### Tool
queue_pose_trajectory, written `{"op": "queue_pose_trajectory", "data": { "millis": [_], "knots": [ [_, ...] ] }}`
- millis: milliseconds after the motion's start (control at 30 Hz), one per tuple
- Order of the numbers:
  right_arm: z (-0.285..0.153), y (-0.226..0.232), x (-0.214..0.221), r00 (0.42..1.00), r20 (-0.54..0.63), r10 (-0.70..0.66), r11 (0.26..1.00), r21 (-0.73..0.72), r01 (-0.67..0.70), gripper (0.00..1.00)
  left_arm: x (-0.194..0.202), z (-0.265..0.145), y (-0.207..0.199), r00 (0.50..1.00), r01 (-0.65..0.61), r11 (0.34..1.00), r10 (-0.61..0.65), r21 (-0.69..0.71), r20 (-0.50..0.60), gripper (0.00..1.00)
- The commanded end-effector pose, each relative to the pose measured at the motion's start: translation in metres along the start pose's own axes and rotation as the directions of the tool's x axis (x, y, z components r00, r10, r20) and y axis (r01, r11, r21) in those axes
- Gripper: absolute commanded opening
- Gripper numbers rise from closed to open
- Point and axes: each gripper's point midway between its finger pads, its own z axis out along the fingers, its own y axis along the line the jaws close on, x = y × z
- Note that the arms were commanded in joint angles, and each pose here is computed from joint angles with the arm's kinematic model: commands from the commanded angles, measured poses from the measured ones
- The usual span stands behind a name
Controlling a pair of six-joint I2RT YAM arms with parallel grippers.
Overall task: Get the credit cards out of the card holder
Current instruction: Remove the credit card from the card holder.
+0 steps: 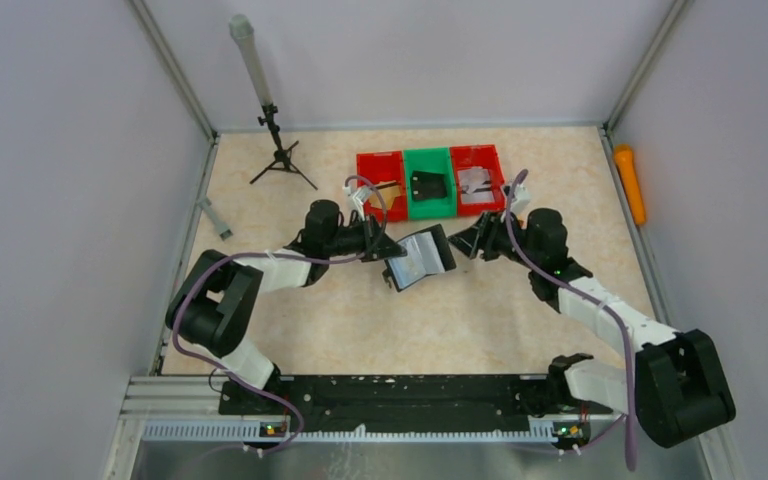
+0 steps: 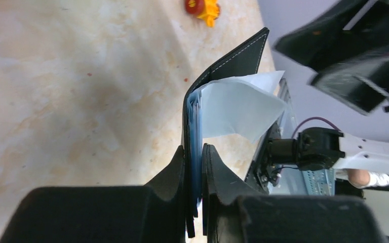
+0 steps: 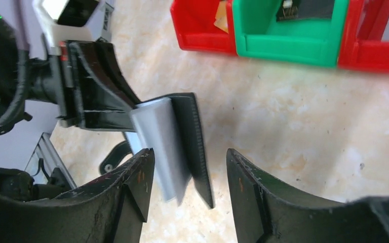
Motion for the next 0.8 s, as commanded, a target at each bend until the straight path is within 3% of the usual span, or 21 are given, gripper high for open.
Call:
{"op": "queue_pose_trajectory", "data": {
  "millis": [0,100,300,600,767],
  "knots": [
    [-0.013,0.025,-0.029,0.986,0.127,-0.11,0.989,-0.084,0.121,0.54,-0.019,0.0,0.007,0.997,-0.059,0.993,0.063,-0.1,0.034,0.0],
    [-0.018,0.052,-0.026,0.978,0.152,-0.146,0.962,-0.208,0.176,0.45,-0.018,0.001,0.018,0.998,-0.05,0.987,0.054,-0.152,0.02,0.0],
    [0.003,0.094,0.01,0.974,0.032,-0.226,0.898,-0.381,0.221,0.36,-0.016,0.005,0.013,0.999,-0.037,0.993,0.037,-0.113,0.002,0.0],
    [0.041,0.052,0.035,0.979,-0.104,-0.178,0.969,-0.191,0.156,0.31,-0.015,0.003,-0.019,0.998,-0.064,0.997,0.063,0.046,0.013,0.0],
    [0.041,0.034,0.031,0.991,-0.125,-0.057,0.978,-0.208,0.03,0.32,-0.015,0.0,-0.033,0.996,-0.083,0.991,0.082,0.106,0.021,0.0]
  ]
}}
